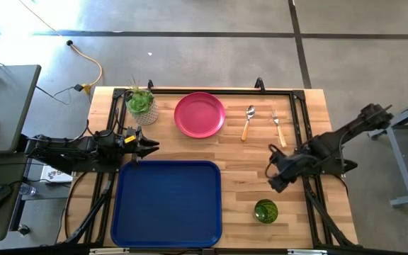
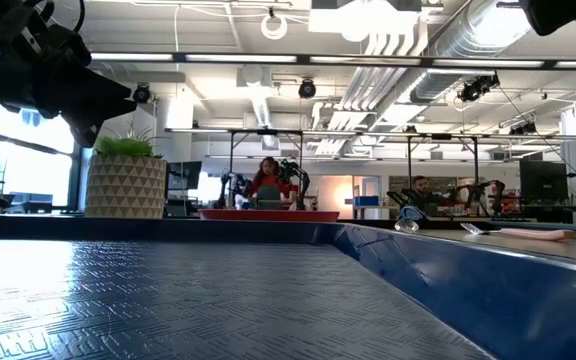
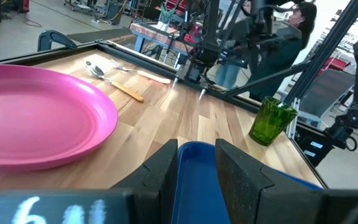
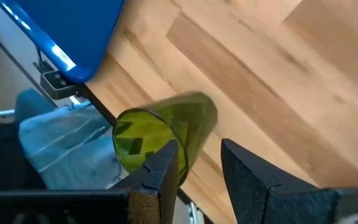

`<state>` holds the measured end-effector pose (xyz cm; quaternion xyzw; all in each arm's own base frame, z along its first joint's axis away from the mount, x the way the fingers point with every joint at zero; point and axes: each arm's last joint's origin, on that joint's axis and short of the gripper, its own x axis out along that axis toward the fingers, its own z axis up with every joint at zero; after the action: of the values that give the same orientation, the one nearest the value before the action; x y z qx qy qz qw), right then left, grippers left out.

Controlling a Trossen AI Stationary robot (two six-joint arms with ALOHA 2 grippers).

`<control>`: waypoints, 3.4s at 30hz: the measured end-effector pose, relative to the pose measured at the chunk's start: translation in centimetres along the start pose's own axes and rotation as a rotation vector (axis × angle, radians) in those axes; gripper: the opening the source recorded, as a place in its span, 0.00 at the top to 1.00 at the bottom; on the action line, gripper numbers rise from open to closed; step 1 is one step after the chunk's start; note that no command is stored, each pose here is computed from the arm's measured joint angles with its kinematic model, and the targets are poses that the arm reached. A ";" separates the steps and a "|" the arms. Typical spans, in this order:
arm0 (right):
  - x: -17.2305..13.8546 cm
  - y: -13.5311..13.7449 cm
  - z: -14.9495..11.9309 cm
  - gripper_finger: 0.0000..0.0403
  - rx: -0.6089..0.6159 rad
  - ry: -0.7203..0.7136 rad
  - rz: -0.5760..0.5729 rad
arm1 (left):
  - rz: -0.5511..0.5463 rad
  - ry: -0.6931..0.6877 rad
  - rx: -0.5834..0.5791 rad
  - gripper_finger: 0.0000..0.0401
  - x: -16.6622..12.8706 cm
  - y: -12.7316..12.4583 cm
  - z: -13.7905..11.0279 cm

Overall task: Pick and place plate/cup/fork/spoon on tray
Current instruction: Put the green cup on the top right of the blue tray

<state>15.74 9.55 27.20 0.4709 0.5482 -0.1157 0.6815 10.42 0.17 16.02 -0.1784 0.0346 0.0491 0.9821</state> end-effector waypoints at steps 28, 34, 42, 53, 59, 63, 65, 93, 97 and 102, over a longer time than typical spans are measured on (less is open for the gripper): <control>-0.1 5.1 -2.5 0.72 -0.026 -0.048 -0.129 | 0.049 -0.027 -0.001 0.75 0.0 0.1 0.1; 2.1 5.4 -2.4 0.72 -0.062 -0.031 -0.221 | 0.049 -0.027 -0.001 0.75 0.0 0.1 0.1; 4.6 5.6 -2.4 0.72 -0.109 0.019 -0.306 | 0.049 -0.027 -0.001 0.75 0.0 0.1 0.1; 6.0 5.7 -2.5 0.72 -0.134 0.031 -0.345 | 0.049 -0.027 -0.001 0.75 0.0 0.1 0.1; 6.6 5.7 -2.4 0.72 -0.141 0.016 -0.366 | 0.049 -0.027 -0.001 0.75 0.0 0.1 0.1; 7.2 5.8 -2.4 0.72 -0.154 0.022 -0.373 | 0.049 -0.028 -0.001 0.75 0.0 0.1 0.1; 7.4 5.8 -2.4 0.72 -0.154 0.022 -0.382 | 0.049 -0.028 -0.001 0.75 0.0 0.1 0.1; 8.1 5.9 -2.1 0.99 -0.118 0.011 -0.388 | 0.049 -0.028 -0.001 0.75 0.0 0.1 0.1; 7.3 6.0 -1.4 0.99 -0.080 -0.028 -0.351 | 0.049 -0.028 -0.001 0.75 0.0 0.1 0.1; 6.0 6.4 -0.1 0.99 -0.046 -0.113 -0.264 | 0.049 -0.028 -0.001 0.75 0.0 0.1 0.1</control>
<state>22.26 15.17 25.36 0.3716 0.5686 -0.2180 0.7008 10.41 0.33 16.11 -0.1773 0.0254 0.0754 0.9809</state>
